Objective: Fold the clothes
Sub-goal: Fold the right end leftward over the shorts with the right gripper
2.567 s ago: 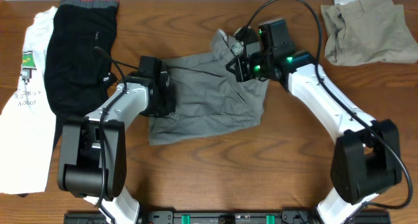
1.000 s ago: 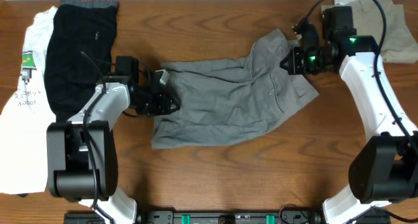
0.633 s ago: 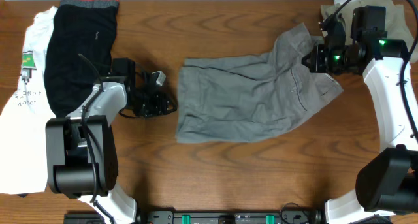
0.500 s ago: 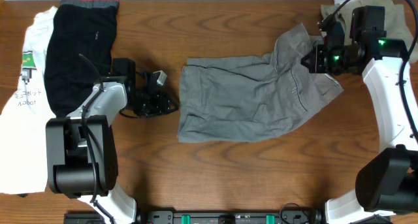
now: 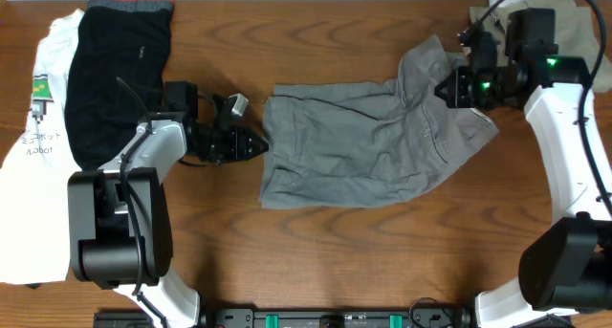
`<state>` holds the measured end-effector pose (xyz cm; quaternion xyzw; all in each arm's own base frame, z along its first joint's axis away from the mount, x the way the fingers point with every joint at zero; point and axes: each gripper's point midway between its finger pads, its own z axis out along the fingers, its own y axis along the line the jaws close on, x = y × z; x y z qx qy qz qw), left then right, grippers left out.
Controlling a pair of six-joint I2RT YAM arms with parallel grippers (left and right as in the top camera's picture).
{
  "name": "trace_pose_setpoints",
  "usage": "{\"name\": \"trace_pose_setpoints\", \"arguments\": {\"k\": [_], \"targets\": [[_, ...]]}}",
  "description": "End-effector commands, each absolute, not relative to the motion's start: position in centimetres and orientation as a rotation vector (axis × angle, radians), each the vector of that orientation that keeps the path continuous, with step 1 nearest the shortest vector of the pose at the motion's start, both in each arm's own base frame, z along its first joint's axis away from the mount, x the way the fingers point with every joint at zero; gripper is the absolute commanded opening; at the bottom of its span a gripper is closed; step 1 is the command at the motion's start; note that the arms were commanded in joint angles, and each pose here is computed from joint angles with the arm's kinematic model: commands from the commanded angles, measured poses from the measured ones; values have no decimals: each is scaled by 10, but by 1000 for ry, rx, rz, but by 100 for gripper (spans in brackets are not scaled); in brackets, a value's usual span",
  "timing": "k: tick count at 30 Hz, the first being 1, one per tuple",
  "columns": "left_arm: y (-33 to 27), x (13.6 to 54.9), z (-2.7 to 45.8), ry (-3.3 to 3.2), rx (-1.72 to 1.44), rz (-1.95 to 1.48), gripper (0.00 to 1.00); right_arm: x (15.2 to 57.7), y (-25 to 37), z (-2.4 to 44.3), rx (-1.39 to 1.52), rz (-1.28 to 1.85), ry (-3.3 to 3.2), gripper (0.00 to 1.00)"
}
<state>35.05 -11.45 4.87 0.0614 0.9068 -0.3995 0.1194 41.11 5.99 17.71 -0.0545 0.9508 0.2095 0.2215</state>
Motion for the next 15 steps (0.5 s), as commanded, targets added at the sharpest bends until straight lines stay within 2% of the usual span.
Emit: {"name": "trace_pose_setpoints", "arguments": {"k": [1,15], "targets": [[-117,353,45,2634,200,-1197,28,414,77,198,-224,598,2564,1],[-131,352,9,2656,162,-1323,18,414,112,200,-268,614,2552,1]]}}
